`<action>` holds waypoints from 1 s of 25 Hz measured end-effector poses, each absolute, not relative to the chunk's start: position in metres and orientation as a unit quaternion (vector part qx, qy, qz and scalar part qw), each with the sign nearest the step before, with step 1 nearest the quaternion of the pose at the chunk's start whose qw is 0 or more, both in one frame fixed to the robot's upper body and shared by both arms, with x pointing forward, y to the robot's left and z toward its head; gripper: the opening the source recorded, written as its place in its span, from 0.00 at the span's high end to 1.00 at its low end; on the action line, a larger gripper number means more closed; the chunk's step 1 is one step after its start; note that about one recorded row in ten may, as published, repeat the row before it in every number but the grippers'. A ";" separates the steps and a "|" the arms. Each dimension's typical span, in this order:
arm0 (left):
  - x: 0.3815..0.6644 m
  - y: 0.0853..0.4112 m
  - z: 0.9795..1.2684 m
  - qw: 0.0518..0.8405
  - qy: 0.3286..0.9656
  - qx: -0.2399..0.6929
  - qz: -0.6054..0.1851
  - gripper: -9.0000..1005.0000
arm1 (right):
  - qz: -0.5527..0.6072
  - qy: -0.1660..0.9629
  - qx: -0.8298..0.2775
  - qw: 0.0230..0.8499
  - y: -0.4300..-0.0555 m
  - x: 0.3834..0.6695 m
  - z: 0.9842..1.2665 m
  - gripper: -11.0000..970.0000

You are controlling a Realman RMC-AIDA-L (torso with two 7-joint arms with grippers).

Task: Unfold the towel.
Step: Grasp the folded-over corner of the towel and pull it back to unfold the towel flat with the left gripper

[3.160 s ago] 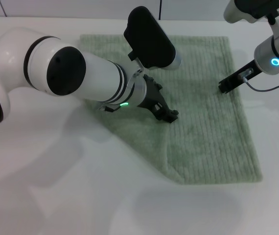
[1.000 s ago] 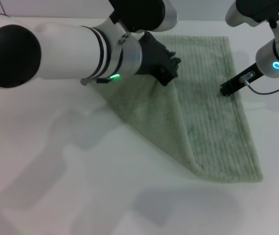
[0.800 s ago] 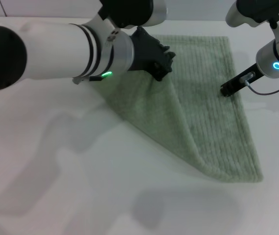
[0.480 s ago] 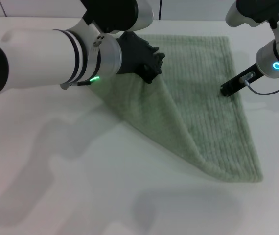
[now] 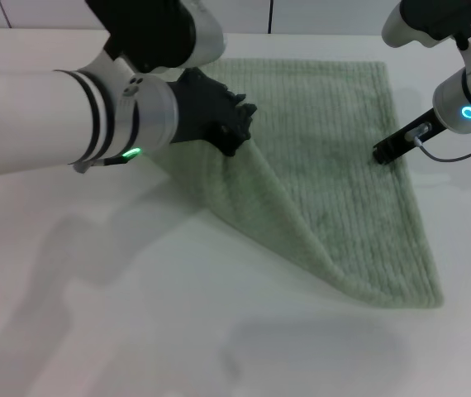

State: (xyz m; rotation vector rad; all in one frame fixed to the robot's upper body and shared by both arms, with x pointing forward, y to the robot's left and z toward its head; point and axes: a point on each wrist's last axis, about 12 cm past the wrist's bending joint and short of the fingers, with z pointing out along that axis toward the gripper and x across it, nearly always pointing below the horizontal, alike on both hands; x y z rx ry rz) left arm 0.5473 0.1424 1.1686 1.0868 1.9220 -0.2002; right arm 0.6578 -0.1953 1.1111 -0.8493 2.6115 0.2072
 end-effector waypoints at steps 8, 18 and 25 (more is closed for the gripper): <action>0.540 0.160 1.164 0.434 0.794 0.420 -0.077 0.93 | 0.074 0.931 -0.302 0.192 -0.196 0.657 1.111 0.99; 0.531 0.176 1.160 0.427 0.810 0.395 -0.075 0.93 | 0.074 0.931 -0.301 0.191 -0.197 0.657 1.110 0.99; 0.526 0.182 1.156 0.422 0.817 0.386 -0.076 0.92 | 0.075 0.931 -0.302 0.191 -0.197 0.657 1.111 0.99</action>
